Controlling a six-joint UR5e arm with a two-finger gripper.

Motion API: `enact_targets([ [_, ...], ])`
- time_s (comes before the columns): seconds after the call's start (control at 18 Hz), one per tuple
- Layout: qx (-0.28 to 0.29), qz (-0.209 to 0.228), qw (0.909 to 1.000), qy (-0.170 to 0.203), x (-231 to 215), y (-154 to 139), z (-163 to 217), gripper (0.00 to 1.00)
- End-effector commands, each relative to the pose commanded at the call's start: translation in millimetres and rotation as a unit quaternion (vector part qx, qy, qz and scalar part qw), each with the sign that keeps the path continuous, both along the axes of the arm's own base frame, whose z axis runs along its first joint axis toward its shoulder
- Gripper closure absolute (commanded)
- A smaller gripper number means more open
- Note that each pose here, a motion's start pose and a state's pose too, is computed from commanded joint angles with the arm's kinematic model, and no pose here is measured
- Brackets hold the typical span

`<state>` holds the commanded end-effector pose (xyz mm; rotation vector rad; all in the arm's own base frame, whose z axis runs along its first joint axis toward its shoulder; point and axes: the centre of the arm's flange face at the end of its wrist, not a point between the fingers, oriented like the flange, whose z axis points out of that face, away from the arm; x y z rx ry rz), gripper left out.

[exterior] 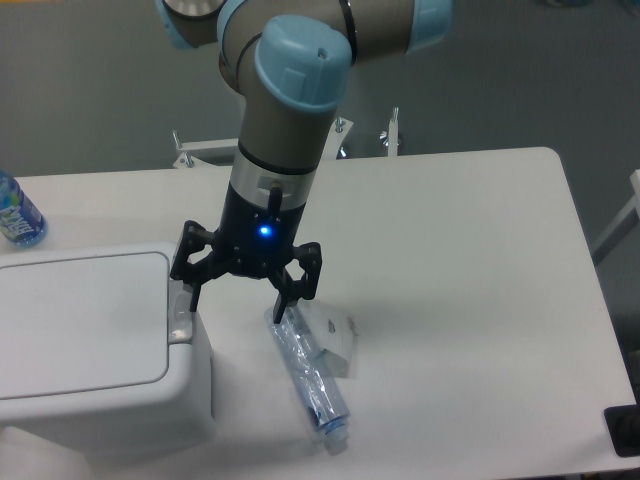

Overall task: Open the trash can
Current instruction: 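Press the gripper down on the grey lid button to pop the lid open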

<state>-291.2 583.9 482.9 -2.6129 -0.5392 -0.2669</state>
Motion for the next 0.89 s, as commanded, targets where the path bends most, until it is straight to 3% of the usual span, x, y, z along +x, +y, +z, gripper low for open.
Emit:
enact_targets([
  [0.89, 0.0, -0.004, 1.0, 0.0, 2.4, 6.1, -6.9, 0.0],
])
